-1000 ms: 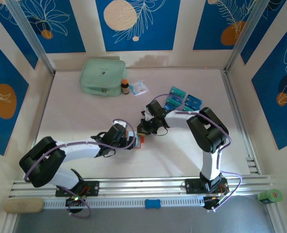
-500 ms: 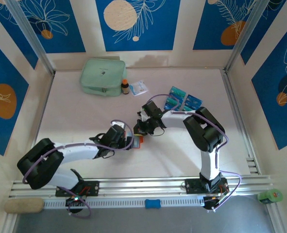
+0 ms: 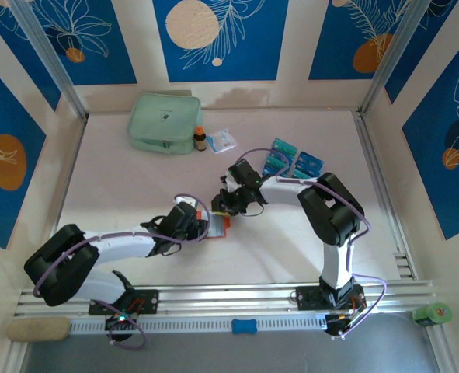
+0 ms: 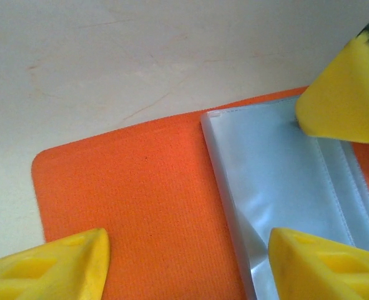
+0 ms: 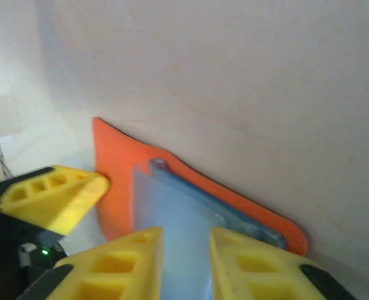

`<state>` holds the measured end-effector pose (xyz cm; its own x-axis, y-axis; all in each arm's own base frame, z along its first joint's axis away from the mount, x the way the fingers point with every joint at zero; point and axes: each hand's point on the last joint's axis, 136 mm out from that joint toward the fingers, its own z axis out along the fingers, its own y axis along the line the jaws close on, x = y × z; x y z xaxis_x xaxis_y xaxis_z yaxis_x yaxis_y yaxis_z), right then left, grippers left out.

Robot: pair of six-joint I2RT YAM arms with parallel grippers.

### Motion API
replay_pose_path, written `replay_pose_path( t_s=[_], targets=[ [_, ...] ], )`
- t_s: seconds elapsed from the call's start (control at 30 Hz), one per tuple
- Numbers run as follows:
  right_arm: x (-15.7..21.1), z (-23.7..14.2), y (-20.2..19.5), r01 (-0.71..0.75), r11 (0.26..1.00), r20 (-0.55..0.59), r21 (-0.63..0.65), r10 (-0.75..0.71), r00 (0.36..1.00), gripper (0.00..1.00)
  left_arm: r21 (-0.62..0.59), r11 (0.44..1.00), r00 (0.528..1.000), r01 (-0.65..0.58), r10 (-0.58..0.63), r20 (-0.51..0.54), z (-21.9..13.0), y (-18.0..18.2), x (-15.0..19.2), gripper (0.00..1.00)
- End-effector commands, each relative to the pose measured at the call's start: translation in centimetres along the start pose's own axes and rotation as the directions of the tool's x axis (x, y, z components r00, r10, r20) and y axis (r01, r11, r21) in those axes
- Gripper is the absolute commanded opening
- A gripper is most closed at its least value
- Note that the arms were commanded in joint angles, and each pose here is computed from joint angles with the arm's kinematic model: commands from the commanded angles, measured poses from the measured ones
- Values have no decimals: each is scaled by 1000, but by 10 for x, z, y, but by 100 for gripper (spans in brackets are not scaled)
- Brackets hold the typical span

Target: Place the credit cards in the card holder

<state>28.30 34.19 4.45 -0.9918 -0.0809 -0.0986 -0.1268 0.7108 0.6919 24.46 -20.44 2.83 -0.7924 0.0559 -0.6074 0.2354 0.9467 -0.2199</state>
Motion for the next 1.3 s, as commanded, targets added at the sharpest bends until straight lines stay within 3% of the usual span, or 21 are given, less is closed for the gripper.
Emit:
replay_pose_path(
  t_s=[0.0, 0.33, 0.9, 1.1, 1.27],
  targets=[
    [-2, -15, 8, -6, 1000, 25, -9, 7, 1000, 33, 9, 1000, 1000, 11, -11, -4, -2, 3, 4, 64],
    [6, 1, -5, -51, 999, -4, -8, 51, 999, 38, 11, 1000, 1000, 12, -12, 11, -4, 3, 3, 57],
    [9, 10, 9, -39, 998, -49, -51, 36, 998, 38, 16, 1000, 1000, 8, -8, 18, -5, 2, 0, 58],
    [8, 2, 28, -13, 996, -52, -84, 8, 999, 38, 22, 1000, 999, 7, -8, 40, -11, 0, -7, 67],
    [9, -5, 42, 0, 995, -45, -95, -4, 999, 40, 39, 999, 995, 32, -35, 96, -27, -3, -24, 85]
  ],
)
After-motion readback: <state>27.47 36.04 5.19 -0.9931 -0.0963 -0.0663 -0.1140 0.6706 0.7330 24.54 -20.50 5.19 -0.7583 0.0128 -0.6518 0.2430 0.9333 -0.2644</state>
